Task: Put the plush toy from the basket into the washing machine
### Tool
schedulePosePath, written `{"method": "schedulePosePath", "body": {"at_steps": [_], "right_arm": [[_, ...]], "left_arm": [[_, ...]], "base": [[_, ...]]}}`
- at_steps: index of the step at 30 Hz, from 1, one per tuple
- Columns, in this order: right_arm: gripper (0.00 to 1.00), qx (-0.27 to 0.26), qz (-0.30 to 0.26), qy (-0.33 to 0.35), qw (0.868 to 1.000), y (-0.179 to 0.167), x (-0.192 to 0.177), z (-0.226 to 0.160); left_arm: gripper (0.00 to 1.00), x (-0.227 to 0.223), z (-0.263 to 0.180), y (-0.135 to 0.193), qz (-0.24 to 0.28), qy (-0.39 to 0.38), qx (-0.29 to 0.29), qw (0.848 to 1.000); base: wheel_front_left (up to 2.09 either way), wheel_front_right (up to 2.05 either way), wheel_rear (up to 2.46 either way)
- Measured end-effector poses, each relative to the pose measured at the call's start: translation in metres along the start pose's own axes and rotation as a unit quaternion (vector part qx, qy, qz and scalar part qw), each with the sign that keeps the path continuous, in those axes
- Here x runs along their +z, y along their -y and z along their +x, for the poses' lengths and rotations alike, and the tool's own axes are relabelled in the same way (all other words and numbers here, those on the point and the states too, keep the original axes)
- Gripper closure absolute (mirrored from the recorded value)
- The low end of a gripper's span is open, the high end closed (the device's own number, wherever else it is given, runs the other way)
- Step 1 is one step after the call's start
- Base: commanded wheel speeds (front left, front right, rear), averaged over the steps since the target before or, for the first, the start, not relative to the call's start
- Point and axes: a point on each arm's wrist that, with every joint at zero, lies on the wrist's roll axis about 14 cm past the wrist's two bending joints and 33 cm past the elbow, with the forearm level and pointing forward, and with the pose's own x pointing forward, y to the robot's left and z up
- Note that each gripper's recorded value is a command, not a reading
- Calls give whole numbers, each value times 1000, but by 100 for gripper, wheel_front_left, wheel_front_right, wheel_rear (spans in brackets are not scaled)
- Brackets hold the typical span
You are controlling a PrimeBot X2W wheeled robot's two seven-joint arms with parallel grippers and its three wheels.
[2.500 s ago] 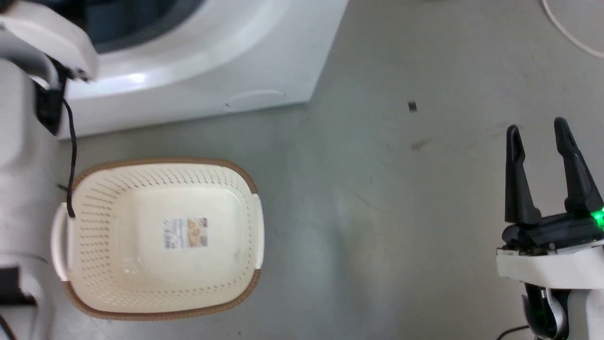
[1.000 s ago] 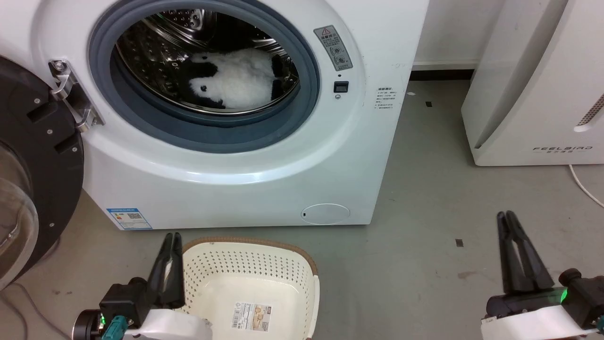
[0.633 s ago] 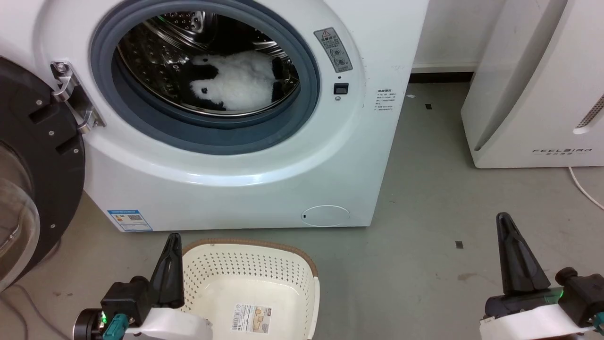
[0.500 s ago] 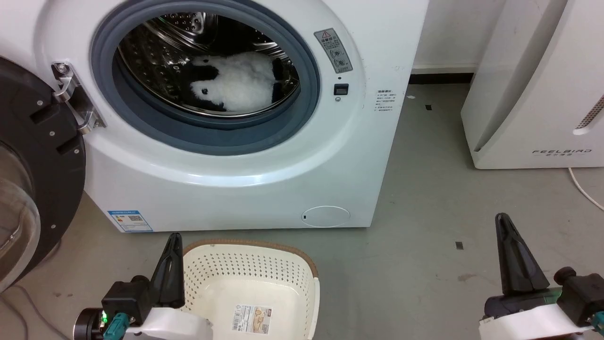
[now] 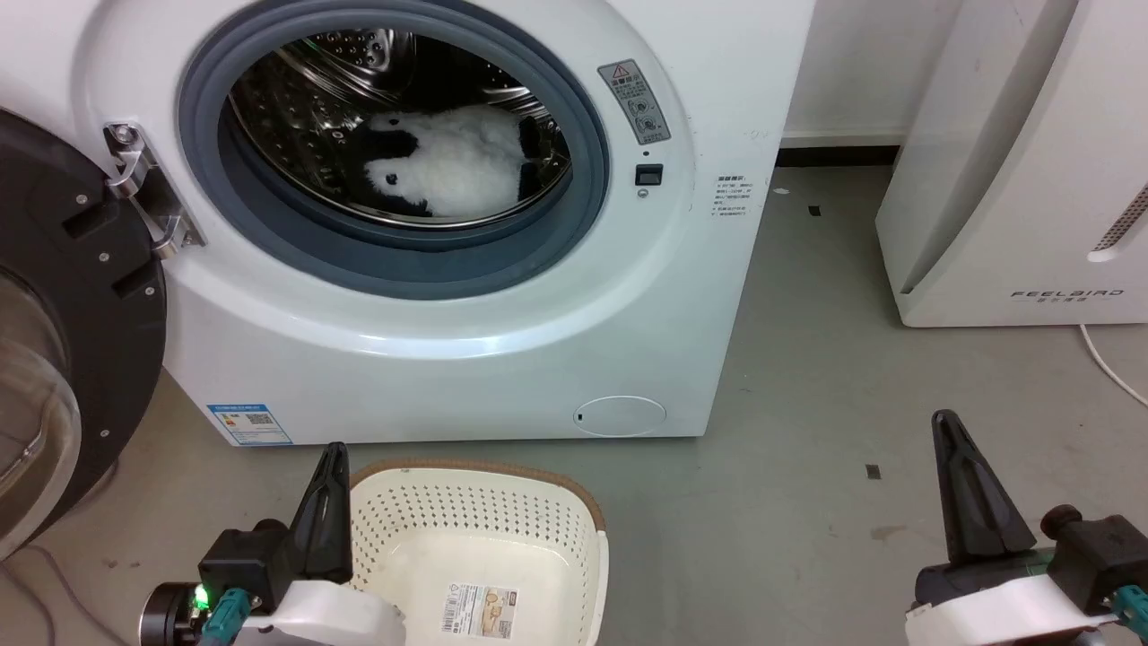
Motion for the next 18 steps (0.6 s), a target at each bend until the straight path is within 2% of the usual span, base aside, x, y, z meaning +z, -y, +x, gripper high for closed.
{"method": "schedulePosePath", "body": {"at_steps": [18], "right_arm": [[100, 6, -7, -17, 1000, -4, -4, -1]], "left_arm": [[100, 4, -1, 1, 11, -6, -2, 1000]], "base": [[0, 0, 0]]}}
